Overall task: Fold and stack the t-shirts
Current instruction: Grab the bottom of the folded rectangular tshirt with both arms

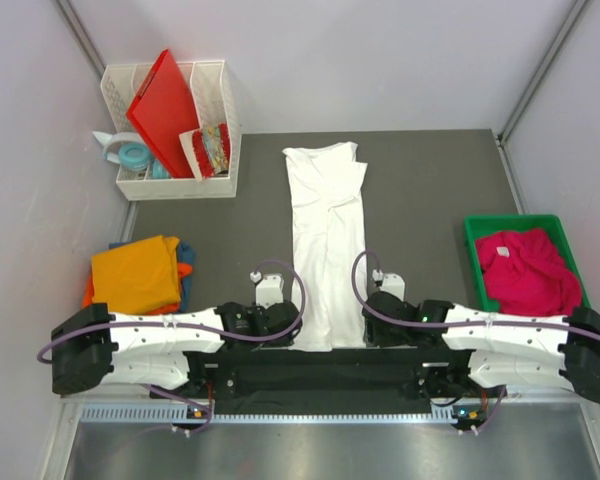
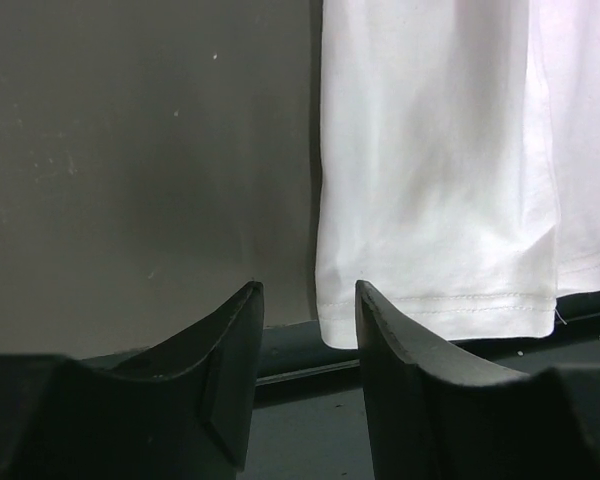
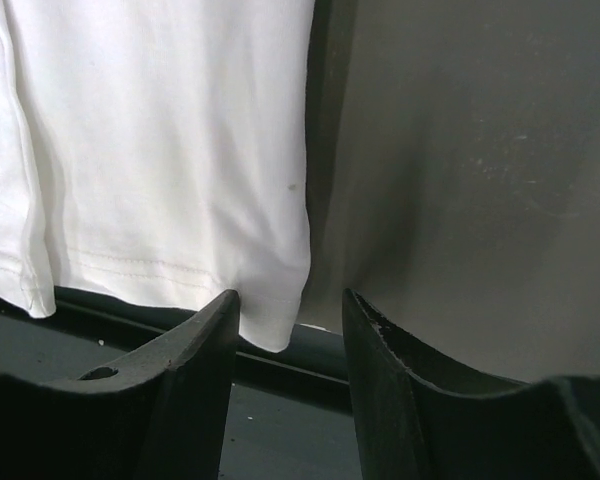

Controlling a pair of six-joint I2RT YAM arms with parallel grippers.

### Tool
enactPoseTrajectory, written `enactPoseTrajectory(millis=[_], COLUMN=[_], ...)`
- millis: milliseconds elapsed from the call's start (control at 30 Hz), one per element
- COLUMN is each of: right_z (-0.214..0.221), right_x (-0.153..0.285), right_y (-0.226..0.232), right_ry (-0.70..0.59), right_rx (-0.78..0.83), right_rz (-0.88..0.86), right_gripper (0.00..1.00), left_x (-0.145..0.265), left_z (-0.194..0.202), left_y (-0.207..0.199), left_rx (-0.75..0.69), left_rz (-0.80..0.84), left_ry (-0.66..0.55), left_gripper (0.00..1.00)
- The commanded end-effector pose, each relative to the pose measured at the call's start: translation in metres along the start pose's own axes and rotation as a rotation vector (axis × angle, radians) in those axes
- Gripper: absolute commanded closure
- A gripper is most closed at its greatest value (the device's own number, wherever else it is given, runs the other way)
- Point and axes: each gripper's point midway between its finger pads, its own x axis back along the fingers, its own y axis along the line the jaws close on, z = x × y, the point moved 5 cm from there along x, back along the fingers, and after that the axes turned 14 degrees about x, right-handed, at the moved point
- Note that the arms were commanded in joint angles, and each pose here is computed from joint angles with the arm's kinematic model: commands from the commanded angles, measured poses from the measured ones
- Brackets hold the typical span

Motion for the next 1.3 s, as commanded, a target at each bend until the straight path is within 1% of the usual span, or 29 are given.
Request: enactPoseTrajectory(millis=[0,67,100,167,300,567,700,1067,1267], right_z=[0.004,0.007,0.009,0.012,0.016,0.022,0.022,0.022,0.021], right_x=[-0.003,-0.004,-0.004,-0.004,-0.004,0.000,0.001,0.002,0.002], right_y=[0.009,0.008,0.007,0.004,0.001,-0.003,-0.005,-0.003,-0.002], right_ry=[0.010,0.023,0.030,0.041,0.052,0.056,0.059,0.061,0.060], right_rx=[0.001,-0.001,-0.002,-0.002,-0.008,-0.016,-0.009,-0.007,-0.004], right_rz=[-0.036,-0.025,-0.018,-0.008,-0.001,0.004,0.011,0.001,0.001], right_gripper=[0.58,0.62,0.66,0.68,0.68,0.63,0.64,0.63,0.63], left_x=[-0.001,-0.003,-0.003,-0.006,-0.009,-0.017,-0.020,0.000,0.002], left_z=[-0.001,0.000,0.000,0.003,0.006,0.012,0.019,0.025,0.031], left_y=[-0.010,-0.011,-0.012,-0.011,-0.013,-0.014,-0.012,0.001,0.006], left_rx=[0.025,0.023,0.023,0.016,0.009,0.001,0.003,0.019,0.026], left_rz=[0.036,0.036,0.037,0.028,0.025,0.014,-0.011,-0.028,-0.026], left_ry=[-0.015,-0.012,-0.007,0.002,0.018,0.038,0.073,0.076,0.084], left_gripper=[0.53,0.52,0.52,0.52,0.53,0.53,0.58,0.59,0.60])
